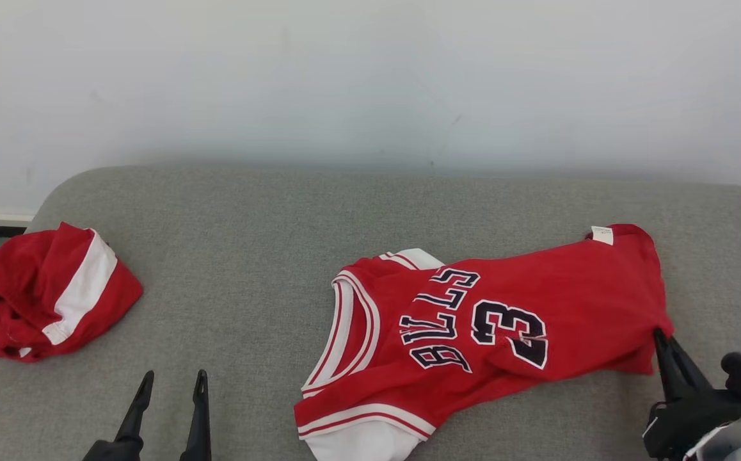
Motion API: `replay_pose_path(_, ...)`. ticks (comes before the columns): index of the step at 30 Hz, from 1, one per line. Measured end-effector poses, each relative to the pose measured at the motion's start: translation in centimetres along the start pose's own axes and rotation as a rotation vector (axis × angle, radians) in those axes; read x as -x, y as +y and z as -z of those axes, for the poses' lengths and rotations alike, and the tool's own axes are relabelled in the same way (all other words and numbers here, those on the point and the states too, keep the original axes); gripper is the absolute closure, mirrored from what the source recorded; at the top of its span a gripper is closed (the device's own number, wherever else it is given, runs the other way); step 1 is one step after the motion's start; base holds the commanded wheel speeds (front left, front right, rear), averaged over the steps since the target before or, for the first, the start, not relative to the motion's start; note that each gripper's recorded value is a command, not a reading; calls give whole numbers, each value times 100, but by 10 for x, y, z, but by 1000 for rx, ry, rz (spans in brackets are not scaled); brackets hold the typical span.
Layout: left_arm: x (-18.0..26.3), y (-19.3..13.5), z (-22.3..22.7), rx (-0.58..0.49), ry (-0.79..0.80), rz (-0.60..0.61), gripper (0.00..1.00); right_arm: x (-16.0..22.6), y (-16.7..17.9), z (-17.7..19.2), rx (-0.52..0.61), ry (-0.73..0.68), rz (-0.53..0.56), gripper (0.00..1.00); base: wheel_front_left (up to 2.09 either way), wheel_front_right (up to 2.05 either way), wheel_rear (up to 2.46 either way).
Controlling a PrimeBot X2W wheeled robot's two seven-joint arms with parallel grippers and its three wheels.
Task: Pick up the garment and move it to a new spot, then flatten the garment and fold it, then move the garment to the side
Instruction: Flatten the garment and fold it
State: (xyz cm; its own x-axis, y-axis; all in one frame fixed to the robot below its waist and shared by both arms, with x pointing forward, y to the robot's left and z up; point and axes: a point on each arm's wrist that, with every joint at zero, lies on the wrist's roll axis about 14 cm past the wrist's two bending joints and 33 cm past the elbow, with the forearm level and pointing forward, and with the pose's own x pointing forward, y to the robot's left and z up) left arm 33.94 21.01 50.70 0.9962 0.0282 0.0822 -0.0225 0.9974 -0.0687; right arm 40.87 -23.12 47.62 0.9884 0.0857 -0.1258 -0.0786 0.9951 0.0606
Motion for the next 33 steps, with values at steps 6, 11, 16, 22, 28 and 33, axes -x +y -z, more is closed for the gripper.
replay_pose_path(6, -3, -9, -2, 9, -10, 21, 0, 32, -8, -24, -17, -36, 10, 100, 0, 0, 0)
replay_pose_path(11, -6, -12, -2, 12, -9, 27, 0, 58, -1, -38, -53, -34, 16, 100, 0, 0, 0)
replay_pose_path(16, -8, -15, 0, 14, -3, 37, 0, 51, 5, -54, -6, -26, -1, 100, 0, 0, 0)
replay_pose_path(22, -9, -17, -1, 16, -5, 43, 0, 4, 8, -70, 32, -22, -23, 100, 0, 0, 0)
replay_pose_path(28, -11, -16, -1, 16, -3, 41, 0, -53, -6, -63, 126, 56, 13, 100, 0, 0, 0)
replay_pose_path(33, -10, -11, 2, 17, 8, 25, 0, -94, -10, -58, 153, 78, 41, 98, 0, 0, 0)
